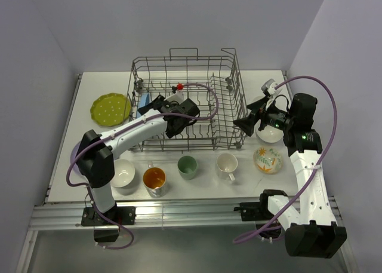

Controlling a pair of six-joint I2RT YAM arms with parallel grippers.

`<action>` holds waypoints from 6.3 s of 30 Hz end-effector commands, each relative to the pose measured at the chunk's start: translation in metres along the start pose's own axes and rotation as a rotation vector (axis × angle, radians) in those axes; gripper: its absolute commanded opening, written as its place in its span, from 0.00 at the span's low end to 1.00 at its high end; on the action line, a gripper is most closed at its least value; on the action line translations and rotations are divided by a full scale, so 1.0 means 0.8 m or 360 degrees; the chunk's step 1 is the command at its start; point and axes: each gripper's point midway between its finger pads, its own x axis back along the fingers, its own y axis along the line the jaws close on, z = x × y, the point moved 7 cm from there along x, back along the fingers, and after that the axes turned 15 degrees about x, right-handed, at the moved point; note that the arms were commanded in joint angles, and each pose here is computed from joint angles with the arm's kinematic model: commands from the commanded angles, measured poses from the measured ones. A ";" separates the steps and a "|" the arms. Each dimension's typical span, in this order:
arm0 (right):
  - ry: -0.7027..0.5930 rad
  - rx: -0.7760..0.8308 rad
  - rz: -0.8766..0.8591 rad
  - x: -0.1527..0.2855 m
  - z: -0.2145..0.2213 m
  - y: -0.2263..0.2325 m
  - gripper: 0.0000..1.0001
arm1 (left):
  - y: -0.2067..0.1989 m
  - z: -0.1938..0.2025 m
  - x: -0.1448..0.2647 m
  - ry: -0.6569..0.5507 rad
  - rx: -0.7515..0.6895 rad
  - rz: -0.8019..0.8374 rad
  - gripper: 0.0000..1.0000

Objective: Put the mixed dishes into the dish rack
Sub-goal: Insert the plate into the dish rack, then grab a plate with the left arm, then pass the plate from the left arm to the right

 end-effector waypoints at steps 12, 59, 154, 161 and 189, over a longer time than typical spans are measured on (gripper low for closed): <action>-0.0037 0.0059 0.0011 0.005 -0.010 0.001 1.00 | -0.003 0.013 0.008 0.0152 0.0099 0.0156 0.91; 0.0110 0.0389 -0.0410 -0.066 -0.078 0.048 1.00 | 0.213 0.229 -0.134 0.0975 0.2955 0.0073 0.89; -0.0002 0.0579 -0.0908 -0.097 -0.079 0.109 0.99 | 0.284 0.156 -0.110 0.0610 0.3124 0.0236 0.00; 0.0041 0.0837 -0.1013 -0.124 -0.104 0.138 0.99 | 0.296 0.128 -0.114 0.0545 0.3176 0.0406 0.00; -0.0184 0.1877 -0.0685 -0.237 -0.214 0.211 0.97 | 0.230 0.017 -0.071 0.0675 0.2983 0.1246 0.00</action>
